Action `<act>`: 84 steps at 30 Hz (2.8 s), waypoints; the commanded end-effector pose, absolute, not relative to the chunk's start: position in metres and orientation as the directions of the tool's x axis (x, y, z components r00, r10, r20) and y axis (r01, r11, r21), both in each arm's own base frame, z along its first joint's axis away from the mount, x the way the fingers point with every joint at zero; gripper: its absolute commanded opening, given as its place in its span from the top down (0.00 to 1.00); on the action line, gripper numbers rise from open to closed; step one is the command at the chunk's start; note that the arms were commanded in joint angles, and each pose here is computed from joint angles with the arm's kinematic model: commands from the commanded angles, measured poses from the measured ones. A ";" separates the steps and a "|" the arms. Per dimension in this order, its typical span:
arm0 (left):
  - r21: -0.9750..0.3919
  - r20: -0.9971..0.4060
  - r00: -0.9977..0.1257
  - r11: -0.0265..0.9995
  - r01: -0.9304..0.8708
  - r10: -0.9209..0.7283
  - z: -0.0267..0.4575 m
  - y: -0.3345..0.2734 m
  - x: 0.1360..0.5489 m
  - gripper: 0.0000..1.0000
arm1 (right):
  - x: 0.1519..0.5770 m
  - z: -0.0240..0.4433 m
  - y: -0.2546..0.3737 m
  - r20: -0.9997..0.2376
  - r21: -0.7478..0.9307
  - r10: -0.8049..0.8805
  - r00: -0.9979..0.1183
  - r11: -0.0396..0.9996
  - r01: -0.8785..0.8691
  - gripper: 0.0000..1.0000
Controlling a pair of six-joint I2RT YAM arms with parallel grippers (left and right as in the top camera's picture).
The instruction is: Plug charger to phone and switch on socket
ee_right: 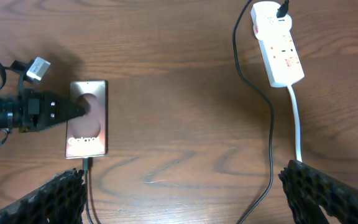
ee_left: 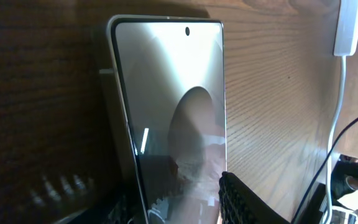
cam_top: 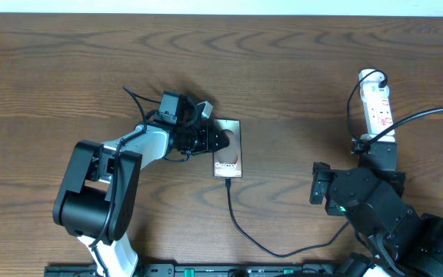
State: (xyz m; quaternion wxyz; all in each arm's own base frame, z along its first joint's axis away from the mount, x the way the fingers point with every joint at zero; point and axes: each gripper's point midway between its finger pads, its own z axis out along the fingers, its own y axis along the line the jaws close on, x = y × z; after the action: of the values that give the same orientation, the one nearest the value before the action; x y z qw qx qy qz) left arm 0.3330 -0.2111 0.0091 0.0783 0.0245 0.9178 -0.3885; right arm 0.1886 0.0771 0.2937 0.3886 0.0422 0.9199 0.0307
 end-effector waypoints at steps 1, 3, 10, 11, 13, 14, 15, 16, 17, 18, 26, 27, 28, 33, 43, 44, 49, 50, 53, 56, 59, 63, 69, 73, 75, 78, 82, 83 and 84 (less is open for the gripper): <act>-0.526 -0.114 -0.991 0.850 0.002 -0.068 -0.043 -0.171 0.325 0.58 | 0.189 0.297 0.075 -0.717 0.101 0.124 -0.686 0.992 0.073 0.01; -0.516 -0.114 -0.991 0.856 -0.002 -0.071 -0.044 -0.169 0.325 0.57 | 0.189 0.297 0.075 -0.717 0.101 0.124 -0.686 0.992 0.073 0.01; -0.496 -0.115 -0.991 0.869 -0.008 -0.075 -0.046 -0.165 0.325 0.58 | 0.189 0.297 0.075 -0.717 0.101 0.124 -0.686 0.992 0.073 0.01; -0.489 -0.114 -0.991 0.872 -0.011 -0.076 -0.047 -0.164 0.325 0.57 | 0.189 0.297 0.075 -0.717 0.101 0.124 -0.686 0.992 0.073 0.01; -0.484 -0.111 -0.991 0.875 -0.014 -0.077 -0.048 -0.163 0.324 0.57 | 0.189 0.296 0.075 -0.717 0.100 0.123 -0.686 0.992 0.073 0.01; -0.483 -0.109 -0.991 0.875 -0.015 -0.077 -0.048 -0.163 0.324 0.57 | 0.189 0.296 0.075 -0.717 0.100 0.123 -0.687 0.992 0.074 0.01; -0.483 -0.108 -0.991 0.876 -0.015 -0.077 -0.048 -0.163 0.323 0.57 | 0.189 0.296 0.075 -0.717 0.100 0.123 -0.687 0.992 0.074 0.01; -0.483 -0.109 -0.991 0.876 -0.015 -0.077 -0.048 -0.163 0.323 0.58 | 0.189 0.296 0.075 -0.717 0.100 0.123 -0.687 0.992 0.074 0.01; -0.480 -0.109 -0.991 0.877 -0.016 -0.078 -0.048 -0.162 0.324 0.58 | 0.189 0.296 0.075 -0.717 0.100 0.123 -0.686 0.992 0.073 0.01; -0.477 -0.110 -0.991 0.879 -0.017 -0.079 -0.048 -0.162 0.324 0.57 | 0.189 0.296 0.075 -0.717 0.100 0.123 -0.686 0.992 0.073 0.01; -0.428 -0.102 -0.991 0.903 -0.036 -0.088 -0.053 -0.153 0.321 0.57 | 0.189 0.296 0.074 -0.715 0.096 0.121 -0.689 0.993 0.074 0.01; -0.420 -0.101 -0.991 0.907 -0.039 -0.090 -0.054 -0.151 0.321 0.57 | 0.189 0.296 0.074 -0.715 0.096 0.120 -0.689 0.993 0.074 0.01; -0.410 -0.102 -0.991 0.911 -0.042 -0.091 -0.055 -0.149 0.321 0.58 | 0.189 0.296 0.074 -0.715 0.096 0.120 -0.689 0.993 0.074 0.01; -0.391 -0.098 -0.991 0.919 -0.048 -0.094 -0.057 -0.146 0.319 0.58 | 0.189 0.296 0.074 -0.715 0.096 0.121 -0.689 0.993 0.074 0.01; -0.368 -0.192 -0.974 0.929 -0.039 -0.117 -0.025 -0.137 0.339 0.57 | 0.189 0.296 0.074 -0.716 0.099 0.122 -0.687 0.992 0.074 0.01; -0.352 -0.213 -0.969 0.935 -0.043 -0.124 -0.017 -0.132 0.343 0.53 | 0.189 0.296 0.075 -0.717 0.099 0.123 -0.687 0.992 0.074 0.01; -0.248 -0.399 -0.900 0.966 -0.077 -0.174 0.066 -0.095 0.352 0.45 | 0.192 0.299 0.078 -0.725 0.117 0.135 -0.676 0.990 0.072 0.01; -0.233 -0.436 -0.882 0.969 -0.082 -0.179 0.082 -0.089 0.350 0.44 | 0.193 0.300 0.079 -0.727 0.123 0.139 -0.672 0.990 0.072 0.01; -0.212 -0.537 -0.821 0.973 -0.090 -0.193 0.132 -0.075 0.338 0.42 | 0.195 0.302 0.080 -0.732 0.133 0.146 -0.666 0.989 0.070 0.01; -0.222 -0.620 -0.756 0.971 -0.085 -0.207 0.174 -0.066 0.322 0.42 | 0.196 0.304 0.082 -0.736 0.142 0.152 -0.660 0.987 0.069 0.01; -0.238 -0.695 -0.683 0.968 -0.075 -0.224 0.212 -0.058 0.302 0.41 | 0.198 0.306 0.084 -0.741 0.153 0.160 -0.652 0.986 0.068 0.01; -0.267 -0.762 -0.600 0.963 -0.050 -0.242 0.248 -0.051 0.274 0.41 | 0.200 0.308 0.081 -0.752 0.145 0.162 -0.638 0.986 0.080 0.01; -0.292 -0.825 -0.497 0.956 -0.031 -0.268 0.281 -0.037 0.224 0.34 | 0.211 0.321 0.085 -0.789 0.183 0.204 -0.579 0.978 0.096 0.17; -0.297 -0.837 -0.476 0.955 -0.023 -0.272 0.283 -0.030 0.191 0.05 | 0.223 0.328 0.075 -0.831 0.151 0.223 -0.509 0.972 0.179 0.54; -0.294 -0.831 -0.487 0.955 -0.028 -0.270 0.279 -0.028 0.184 0.04 | 0.229 0.330 0.068 -0.847 0.143 0.243 -0.473 0.961 0.237 0.69; -0.287 -0.818 -0.512 0.957 -0.036 -0.264 0.272 -0.027 0.179 0.04 | 0.236 0.335 0.052 -0.868 0.156 0.295 -0.401 0.926 0.344 0.97; -0.283 -0.811 -0.524 0.958 -0.040 -0.261 0.269 -0.027 0.178 0.04 | 0.242 0.332 0.034 -0.844 0.215 0.393 -0.364 0.871 0.442 0.99; -0.282 -0.808 -0.529 0.959 -0.042 -0.260 0.268 -0.027 0.177 0.04 | 0.244 0.330 0.029 -0.831 0.231 0.420 -0.364 0.856 0.462 0.99; -0.279 -0.803 -0.537 0.959 -0.044 -0.259 0.265 -0.026 0.176 0.04 | 0.246 0.328 0.025 -0.815 0.250 0.451 -0.365 0.841 0.480 0.99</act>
State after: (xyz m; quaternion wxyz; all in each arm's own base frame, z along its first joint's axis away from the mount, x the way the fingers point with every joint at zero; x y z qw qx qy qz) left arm 0.1781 -0.0288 0.2662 0.4760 -0.0868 0.8669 -0.1200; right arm 0.2420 0.0461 0.3235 0.4870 0.2138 0.8466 -0.0199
